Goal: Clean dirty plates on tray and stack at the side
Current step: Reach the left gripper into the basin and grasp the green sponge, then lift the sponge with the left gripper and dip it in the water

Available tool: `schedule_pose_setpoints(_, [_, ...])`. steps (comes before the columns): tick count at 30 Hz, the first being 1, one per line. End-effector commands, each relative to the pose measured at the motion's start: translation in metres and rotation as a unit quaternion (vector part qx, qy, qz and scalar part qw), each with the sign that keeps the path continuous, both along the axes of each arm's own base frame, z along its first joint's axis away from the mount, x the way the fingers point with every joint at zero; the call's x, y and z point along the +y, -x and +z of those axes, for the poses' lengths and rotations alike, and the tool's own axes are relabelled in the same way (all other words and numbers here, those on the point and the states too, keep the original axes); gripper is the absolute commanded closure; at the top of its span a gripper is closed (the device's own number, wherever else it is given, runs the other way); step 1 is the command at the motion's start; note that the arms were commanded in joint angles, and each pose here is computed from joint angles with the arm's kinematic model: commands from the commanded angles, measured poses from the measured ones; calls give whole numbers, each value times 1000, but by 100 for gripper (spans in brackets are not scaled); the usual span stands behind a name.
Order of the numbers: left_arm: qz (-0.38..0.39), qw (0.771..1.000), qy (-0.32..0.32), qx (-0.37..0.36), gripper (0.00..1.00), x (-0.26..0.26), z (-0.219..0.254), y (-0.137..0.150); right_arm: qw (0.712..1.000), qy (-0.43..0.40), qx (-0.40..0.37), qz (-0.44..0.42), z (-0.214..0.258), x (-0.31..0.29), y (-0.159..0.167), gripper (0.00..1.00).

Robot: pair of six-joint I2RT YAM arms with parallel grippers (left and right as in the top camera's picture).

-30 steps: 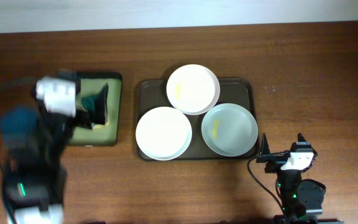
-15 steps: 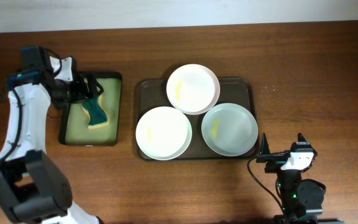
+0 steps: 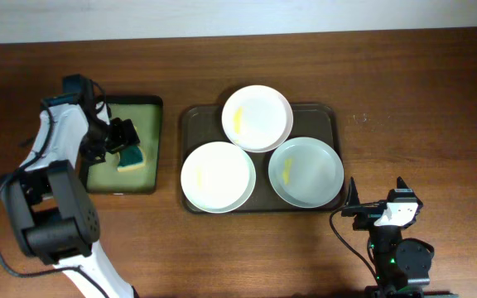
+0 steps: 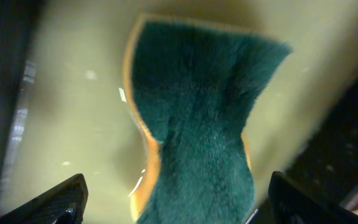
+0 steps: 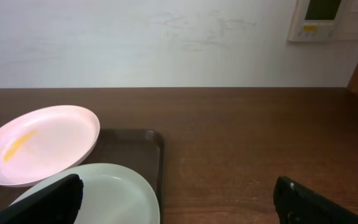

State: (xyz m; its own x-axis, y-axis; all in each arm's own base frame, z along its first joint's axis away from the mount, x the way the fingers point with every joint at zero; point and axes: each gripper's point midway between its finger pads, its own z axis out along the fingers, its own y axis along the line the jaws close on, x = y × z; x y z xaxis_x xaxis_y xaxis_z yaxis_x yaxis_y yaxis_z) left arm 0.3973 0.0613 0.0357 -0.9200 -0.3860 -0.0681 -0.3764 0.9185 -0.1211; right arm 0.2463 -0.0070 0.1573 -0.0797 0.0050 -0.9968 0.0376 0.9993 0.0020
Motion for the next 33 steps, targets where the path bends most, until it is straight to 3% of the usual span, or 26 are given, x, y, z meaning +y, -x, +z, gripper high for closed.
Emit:
schedule_pose_setpoints(1, [6, 999, 1, 34, 10, -6, -23, 8, 1000, -5, 3, -7, -3, -3, 0, 2])
schedule_pose_setpoints(5, [-2, 999, -2, 34, 16, -12, -24, 7, 1000, -5, 3, -7, -3, -3, 0, 2])
schedule_pose_setpoints(6, [-3, 999, -6, 35, 29, -11, -25, 7, 1000, -5, 3, -7, -3, -3, 0, 2])
schedule_pose_setpoints(8, [-2, 999, -9, 38, 41, -10, -29, 7, 1000, -5, 3, -7, -3, -3, 0, 2])
schedule_pose_setpoints(11, [-5, 999, -11, 51, 41, -10, -48, 7, 1000, -5, 3, -7, -3, -3, 0, 2])
schedule_pose_setpoints(13, [-4, 999, -13, 49, 57, -8, -48, 6, 1000, -5, 3, -7, -3, -3, 0, 2])
schedule_pose_setpoints(16, [-3, 999, -15, 37, 68, -7, -47, 0, 1000, -5, 3, -7, -3, -3, 0, 2])
schedule_pose_setpoints(18, [-3, 999, -15, 35, 97, -6, -45, -2, 1000, -5, 3, -7, -3, -3, 0, 2])
schedule_pose_setpoints(19, [-3, 999, -15, 34, 100, -6, -42, -4, 1000, -5, 3, -7, -3, -3, 0, 2])
schedule_pose_setpoints(26, [-3, 999, -15, 33, 98, -4, 19, -18, 1000, -5, 3, -7, -3, -3, 0, 2])
schedule_pose_setpoints(27, [-3, 999, -15, 32, 88, -4, 19, -18, 1000, -5, 3, -7, -3, -3, 0, 2])
schedule_pose_setpoints(30, [-3, 999, -20, 40, 71, -3, 13, -15, 1000, -5, 3, -7, -3, -3, 0, 1])
schedule_pose_setpoints(33, [-2, 998, -30, 47, 70, 0, -1, -9, 1000, -5, 3, -7, -3, -3, 0, 2])
